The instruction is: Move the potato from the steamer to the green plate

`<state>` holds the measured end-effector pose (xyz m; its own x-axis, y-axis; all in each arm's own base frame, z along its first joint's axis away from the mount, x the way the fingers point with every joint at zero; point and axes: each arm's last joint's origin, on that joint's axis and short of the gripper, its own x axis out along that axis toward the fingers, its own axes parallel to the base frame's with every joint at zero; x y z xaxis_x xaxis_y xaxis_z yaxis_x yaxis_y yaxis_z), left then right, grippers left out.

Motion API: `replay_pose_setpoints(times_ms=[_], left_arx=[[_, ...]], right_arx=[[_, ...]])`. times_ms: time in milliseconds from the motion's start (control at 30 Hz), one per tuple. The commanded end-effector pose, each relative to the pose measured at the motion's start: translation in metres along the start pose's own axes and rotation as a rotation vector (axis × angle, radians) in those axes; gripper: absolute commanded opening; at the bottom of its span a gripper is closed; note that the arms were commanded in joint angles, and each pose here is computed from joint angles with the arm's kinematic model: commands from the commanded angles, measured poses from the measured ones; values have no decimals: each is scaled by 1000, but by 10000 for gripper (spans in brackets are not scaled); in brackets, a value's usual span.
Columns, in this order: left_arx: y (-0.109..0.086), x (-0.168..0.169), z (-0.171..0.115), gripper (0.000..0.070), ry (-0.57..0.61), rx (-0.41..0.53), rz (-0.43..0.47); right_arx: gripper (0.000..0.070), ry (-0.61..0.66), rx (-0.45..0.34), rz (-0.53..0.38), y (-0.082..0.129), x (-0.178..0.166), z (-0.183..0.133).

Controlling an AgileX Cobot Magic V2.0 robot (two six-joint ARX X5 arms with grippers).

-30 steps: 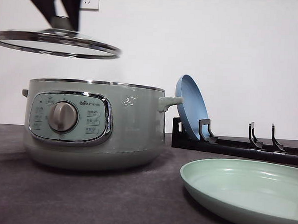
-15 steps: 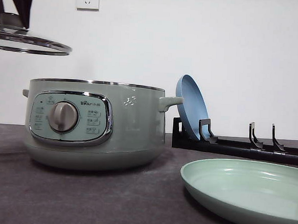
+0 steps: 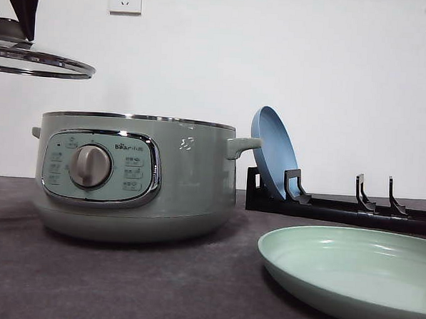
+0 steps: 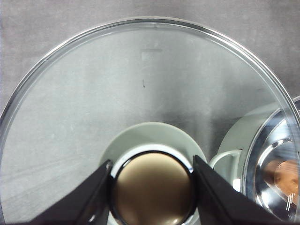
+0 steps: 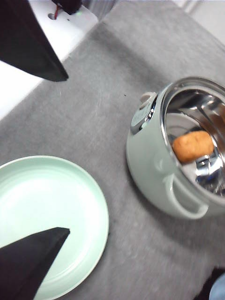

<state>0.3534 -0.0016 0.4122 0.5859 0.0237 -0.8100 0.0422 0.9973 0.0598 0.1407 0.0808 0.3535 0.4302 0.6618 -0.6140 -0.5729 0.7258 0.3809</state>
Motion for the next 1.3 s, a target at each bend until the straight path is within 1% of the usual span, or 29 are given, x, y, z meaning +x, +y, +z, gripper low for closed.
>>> replay_pose_setpoints(times_ms=[0, 100, 200, 333, 500, 600, 800, 900, 967, 1100, 1267], left_arx=[[1, -19, 7, 10, -88, -7, 9], [1, -19, 7, 10, -88, -7, 9], [1, -19, 7, 10, -88, -8, 9], [1, -19, 7, 10, -89, -8, 9], [1, -19, 7, 10, -88, -8, 9], [1, -19, 7, 10, -89, -8, 9], [1, -19, 7, 10, -89, -9, 9], [1, -19, 7, 10, -89, -9, 9], [1, -19, 7, 10, -89, -8, 9], [1, -19, 7, 10, -89, -9, 9], [1, -19, 7, 10, -89, -9, 8]], right_arx=[[614, 31, -45, 14, 2, 13, 17], [615, 95, -86, 34, 4, 39, 43], [614, 143, -132, 60, 12, 65, 67], [616, 210, -167, 79, 21, 101, 97], [618, 280, -241, 62, 34, 147, 126], [618, 302, -272, 60, 38, 174, 139], [618, 311, -298, 59, 35, 226, 154], [618, 306, -333, 66, 31, 249, 156], [618, 300, -362, 69, 28, 263, 154], [618, 305, -412, 37, 24, 287, 148], [618, 305, -424, 43, 21, 307, 142]])
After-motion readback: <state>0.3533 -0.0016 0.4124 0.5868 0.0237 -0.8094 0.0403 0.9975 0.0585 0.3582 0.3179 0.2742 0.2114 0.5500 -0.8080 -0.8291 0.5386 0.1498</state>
